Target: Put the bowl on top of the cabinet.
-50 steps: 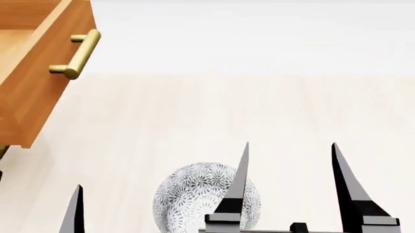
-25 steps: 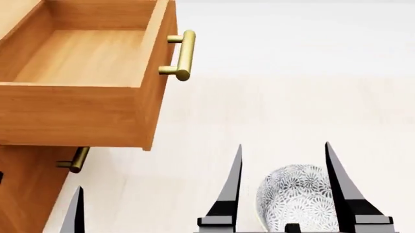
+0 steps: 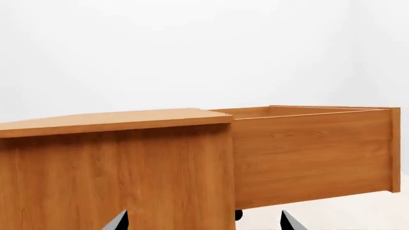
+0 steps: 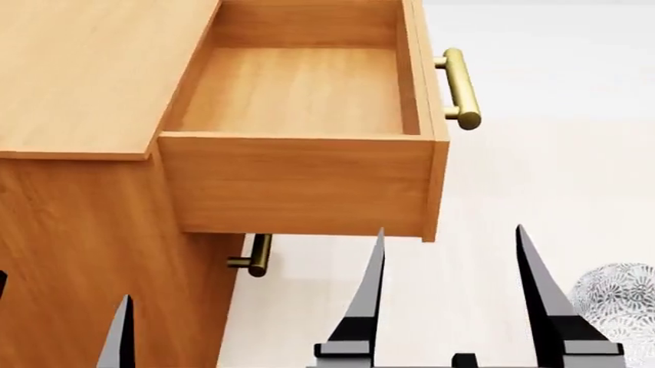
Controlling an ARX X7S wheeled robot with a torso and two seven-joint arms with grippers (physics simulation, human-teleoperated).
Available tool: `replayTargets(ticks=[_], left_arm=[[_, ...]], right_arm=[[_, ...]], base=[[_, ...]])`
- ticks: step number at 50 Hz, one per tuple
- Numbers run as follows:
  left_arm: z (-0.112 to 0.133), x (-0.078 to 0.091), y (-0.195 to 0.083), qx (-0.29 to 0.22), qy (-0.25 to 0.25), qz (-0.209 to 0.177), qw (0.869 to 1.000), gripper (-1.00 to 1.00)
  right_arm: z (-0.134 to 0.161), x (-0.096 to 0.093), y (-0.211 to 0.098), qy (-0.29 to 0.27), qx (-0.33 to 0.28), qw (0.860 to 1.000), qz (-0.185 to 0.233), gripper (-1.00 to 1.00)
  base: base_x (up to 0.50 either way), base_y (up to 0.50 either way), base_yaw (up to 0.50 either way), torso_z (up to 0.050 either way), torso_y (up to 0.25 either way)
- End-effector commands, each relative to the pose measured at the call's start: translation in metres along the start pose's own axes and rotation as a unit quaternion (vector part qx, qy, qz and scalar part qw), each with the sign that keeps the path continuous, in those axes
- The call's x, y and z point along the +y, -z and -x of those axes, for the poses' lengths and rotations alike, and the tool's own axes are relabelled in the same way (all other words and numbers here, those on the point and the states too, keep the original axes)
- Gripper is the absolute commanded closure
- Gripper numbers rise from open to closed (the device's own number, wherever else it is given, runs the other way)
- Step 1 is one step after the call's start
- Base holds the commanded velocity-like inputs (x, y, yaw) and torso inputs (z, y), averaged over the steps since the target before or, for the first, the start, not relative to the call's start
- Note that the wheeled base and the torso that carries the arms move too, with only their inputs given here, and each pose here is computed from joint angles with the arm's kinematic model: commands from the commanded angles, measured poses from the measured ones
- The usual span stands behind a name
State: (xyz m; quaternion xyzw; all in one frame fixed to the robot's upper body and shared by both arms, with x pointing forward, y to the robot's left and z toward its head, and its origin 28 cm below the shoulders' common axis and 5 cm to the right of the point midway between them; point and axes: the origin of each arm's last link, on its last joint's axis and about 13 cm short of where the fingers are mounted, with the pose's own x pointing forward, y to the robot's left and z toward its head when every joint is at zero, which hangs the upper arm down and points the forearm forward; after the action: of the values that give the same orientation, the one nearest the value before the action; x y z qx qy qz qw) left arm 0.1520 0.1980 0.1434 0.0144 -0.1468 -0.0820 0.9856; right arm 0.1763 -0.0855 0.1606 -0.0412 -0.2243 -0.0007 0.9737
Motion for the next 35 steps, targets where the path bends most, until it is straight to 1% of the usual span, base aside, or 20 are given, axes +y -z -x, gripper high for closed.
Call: replayTargets(ticks=[1, 2, 5, 6, 8, 16, 35], left_arm=[[-0.0030, 0.0051, -0.0036, -0.015, -0.047, -0.004, 0.999, -1.00], [-0.0031, 0.0052, -0.0032, -0.013, -0.048, -0.004, 0.999, -1.00], [-0.0034, 0.0052, -0.0044, -0.012, -0.049, -0.001, 0.999, -1.00], [-0.0038, 0.0053, -0.0045, -0.008, -0.051, 0.002, 0.999, -1.00], [-0.0041, 0.0054, -0.0037, -0.006, -0.051, 0.001, 0.999, -1.00], [-0.0046, 0.0052, -0.0021, 0.001, -0.050, 0.000, 0.999, -1.00], [-0.0037, 0.0050, -0.0032, -0.002, -0.047, 0.002, 0.999, -1.00]], right_arm=[[-0.0013, -0.0024, 0.0001, 0.003, 0.004, 1.000, -0.010, -1.00], [-0.0012, -0.0023, 0.0006, 0.003, 0.004, 1.000, -0.019, -1.00], [-0.0013, -0.0031, 0.0006, 0.007, 0.002, 1.000, -0.025, -1.00], [-0.0013, -0.0037, 0.0002, 0.012, -0.001, 0.999, -0.038, -1.00], [-0.0010, -0.0041, 0.0002, 0.013, 0.000, 0.999, -0.035, -1.00], [-0.0011, -0.0042, 0.0017, 0.015, 0.003, 0.999, -0.037, -1.00], [-0.0012, -0.0044, -0.0006, 0.015, 0.002, 0.999, -0.038, -1.00]], base=[[0.00, 0.50, 0.00, 0.000, 0.000], [0.00, 0.50, 0.00, 0.000, 0.000], [0.01, 0.21, 0.00, 0.000, 0.000], [0.00, 0.00, 0.00, 0.000, 0.000], [0.00, 0.00, 0.00, 0.000, 0.000], [0.00, 0.00, 0.00, 0.050, 0.000], [0.00, 0.00, 0.00, 0.050, 0.000]])
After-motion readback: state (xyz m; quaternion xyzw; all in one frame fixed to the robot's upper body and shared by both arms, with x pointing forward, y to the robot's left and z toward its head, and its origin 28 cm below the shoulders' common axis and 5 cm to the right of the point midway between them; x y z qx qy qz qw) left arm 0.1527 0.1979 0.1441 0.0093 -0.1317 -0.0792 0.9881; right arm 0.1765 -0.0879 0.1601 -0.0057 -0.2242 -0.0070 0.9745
